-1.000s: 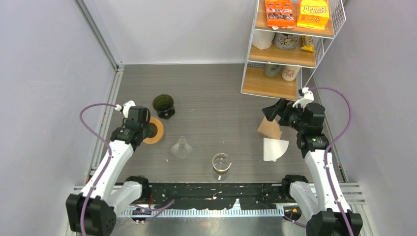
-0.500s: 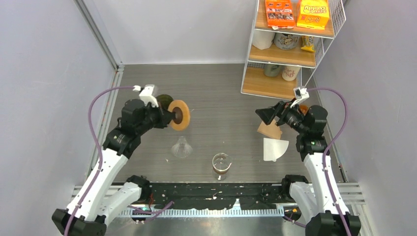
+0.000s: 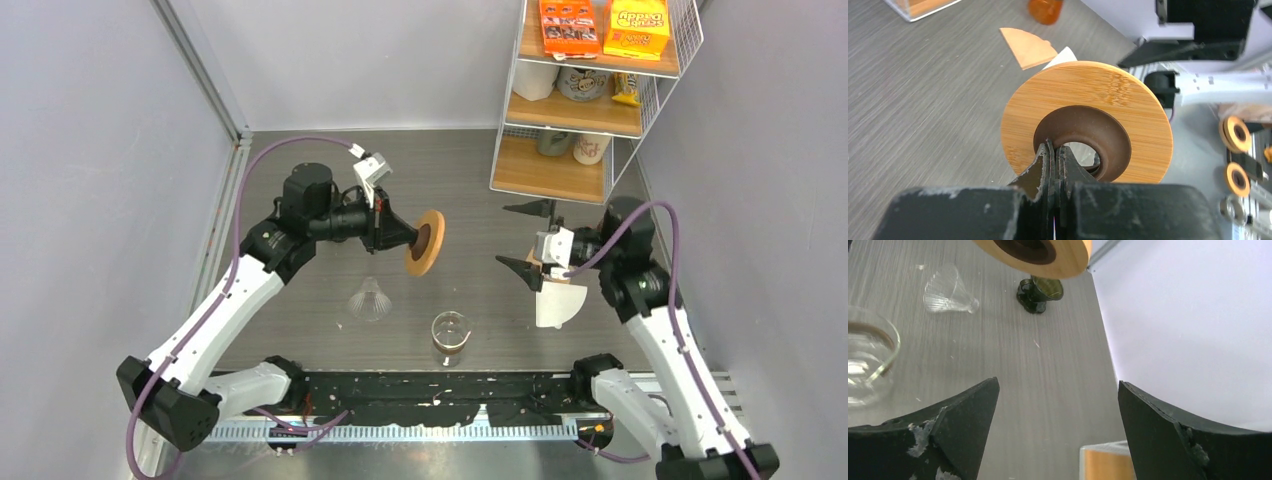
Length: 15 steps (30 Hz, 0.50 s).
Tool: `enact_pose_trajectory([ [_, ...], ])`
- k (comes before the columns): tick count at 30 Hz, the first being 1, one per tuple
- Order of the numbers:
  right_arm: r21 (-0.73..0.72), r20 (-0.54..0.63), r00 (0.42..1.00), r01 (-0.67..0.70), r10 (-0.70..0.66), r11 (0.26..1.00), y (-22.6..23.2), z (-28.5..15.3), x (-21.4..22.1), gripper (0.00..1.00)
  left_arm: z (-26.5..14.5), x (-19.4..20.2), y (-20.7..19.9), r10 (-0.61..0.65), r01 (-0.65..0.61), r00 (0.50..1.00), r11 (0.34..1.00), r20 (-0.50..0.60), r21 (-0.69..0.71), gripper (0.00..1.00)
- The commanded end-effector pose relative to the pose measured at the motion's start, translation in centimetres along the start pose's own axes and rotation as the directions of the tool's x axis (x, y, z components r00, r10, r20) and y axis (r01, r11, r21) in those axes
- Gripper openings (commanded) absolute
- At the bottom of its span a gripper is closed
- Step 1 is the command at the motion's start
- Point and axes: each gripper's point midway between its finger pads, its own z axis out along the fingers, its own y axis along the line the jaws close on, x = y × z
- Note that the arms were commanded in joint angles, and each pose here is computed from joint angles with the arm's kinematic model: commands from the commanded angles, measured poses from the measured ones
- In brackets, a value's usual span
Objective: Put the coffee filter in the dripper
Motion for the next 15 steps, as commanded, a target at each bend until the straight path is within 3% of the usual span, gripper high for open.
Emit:
enact_pose_trajectory([
  [1, -0.248, 0.075, 0.947, 0.322, -0.313, 0.914, 1.8, 0.7, -2.5, 0.95, -0.1, -0.3, -3.8, 0.130, -0.125, 0.991, 0.979, -0.022, 0.164, 0.00],
  [10, -0.527, 0.120, 0.890, 0.432, -0.440, 0.732, 4.8, 3.5, -3.0, 0.98, 1.5, 3.1, -3.2, 0.193, -0.160, 0.967, 0.968, -0.169, 0.192, 0.00],
  [15, -0.578, 0.129, 0.885, 0.434, -0.447, 0.691, 5.9, 4.7, -2.9, 0.97, 2.3, 3.7, -3.1, 0.217, -0.175, 0.955, 0.963, -0.202, 0.205, 0.00],
])
